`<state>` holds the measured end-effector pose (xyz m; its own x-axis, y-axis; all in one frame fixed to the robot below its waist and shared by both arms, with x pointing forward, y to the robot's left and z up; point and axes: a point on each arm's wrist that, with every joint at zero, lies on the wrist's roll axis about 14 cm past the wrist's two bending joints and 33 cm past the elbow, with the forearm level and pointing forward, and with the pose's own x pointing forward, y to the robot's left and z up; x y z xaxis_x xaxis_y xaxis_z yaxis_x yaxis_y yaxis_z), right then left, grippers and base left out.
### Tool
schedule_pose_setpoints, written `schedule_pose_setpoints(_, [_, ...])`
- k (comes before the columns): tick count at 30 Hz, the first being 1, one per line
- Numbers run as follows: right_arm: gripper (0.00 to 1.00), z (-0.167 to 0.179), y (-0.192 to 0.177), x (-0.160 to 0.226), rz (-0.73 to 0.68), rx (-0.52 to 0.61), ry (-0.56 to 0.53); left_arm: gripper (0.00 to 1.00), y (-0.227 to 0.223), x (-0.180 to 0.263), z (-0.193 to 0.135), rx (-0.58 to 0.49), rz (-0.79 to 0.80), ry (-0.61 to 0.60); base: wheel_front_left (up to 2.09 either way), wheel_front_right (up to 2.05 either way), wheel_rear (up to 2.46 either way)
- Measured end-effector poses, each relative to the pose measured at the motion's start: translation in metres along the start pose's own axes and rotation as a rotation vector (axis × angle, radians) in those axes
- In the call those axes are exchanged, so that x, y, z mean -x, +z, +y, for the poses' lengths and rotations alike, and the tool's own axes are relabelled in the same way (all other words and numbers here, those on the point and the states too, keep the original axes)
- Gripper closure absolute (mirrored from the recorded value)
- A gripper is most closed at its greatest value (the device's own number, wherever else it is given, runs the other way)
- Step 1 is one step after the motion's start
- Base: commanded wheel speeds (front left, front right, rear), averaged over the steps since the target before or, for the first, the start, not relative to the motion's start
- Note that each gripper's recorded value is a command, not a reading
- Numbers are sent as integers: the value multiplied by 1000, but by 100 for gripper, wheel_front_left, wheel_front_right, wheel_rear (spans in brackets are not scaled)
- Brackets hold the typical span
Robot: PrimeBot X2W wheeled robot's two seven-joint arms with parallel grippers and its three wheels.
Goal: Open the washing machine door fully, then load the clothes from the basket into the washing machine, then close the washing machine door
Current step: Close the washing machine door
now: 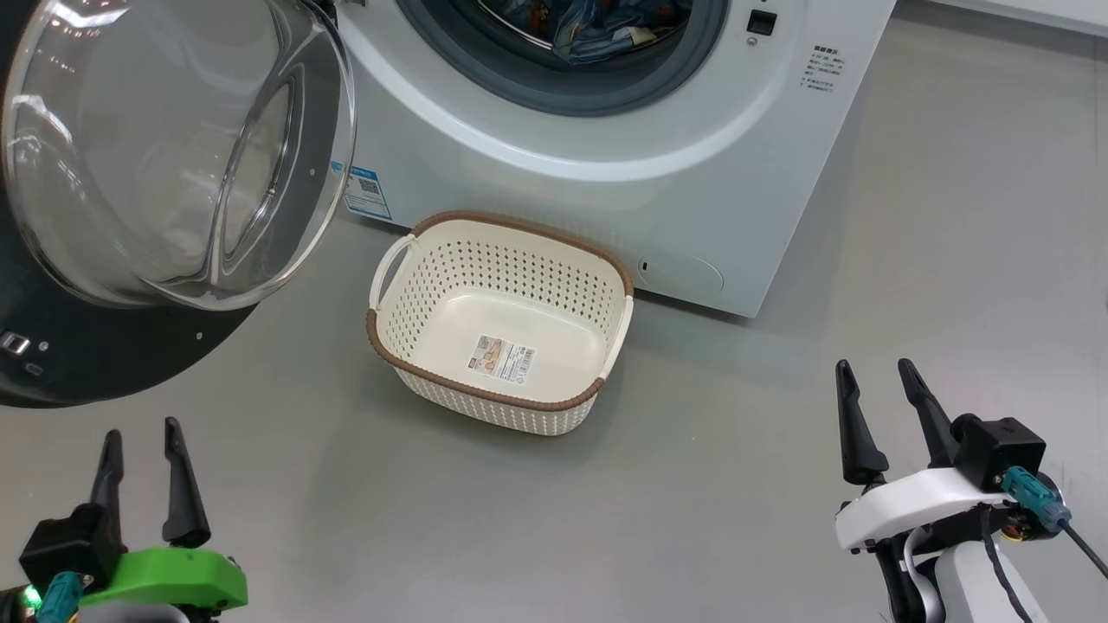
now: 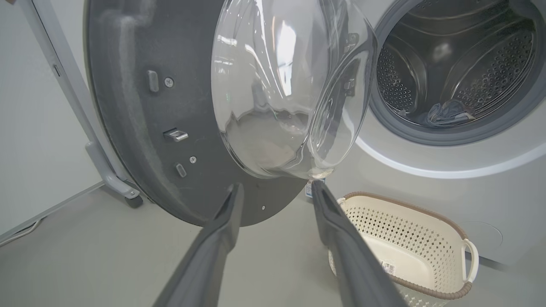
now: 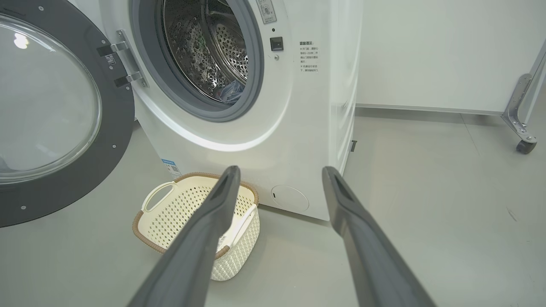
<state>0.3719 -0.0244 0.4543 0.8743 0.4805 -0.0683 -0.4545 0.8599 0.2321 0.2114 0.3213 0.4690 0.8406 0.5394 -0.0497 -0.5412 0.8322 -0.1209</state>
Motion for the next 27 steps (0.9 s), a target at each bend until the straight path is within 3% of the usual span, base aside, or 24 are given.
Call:
schedule_pose_setpoints(19, [0,-3,-2,0,4,-4,-8,100,0,-3,0,149,1,3,0,0,0])
schedule_pose_setpoints(23, [0,-3,-2,0,6,-5,-8,100,5,-4,12,251,-23,49,0,0,0])
schedule_pose_setpoints(27, [0,-4,-3,-1,7,-6,-10,100,25,-14,29,418,-104,106,0,0,0])
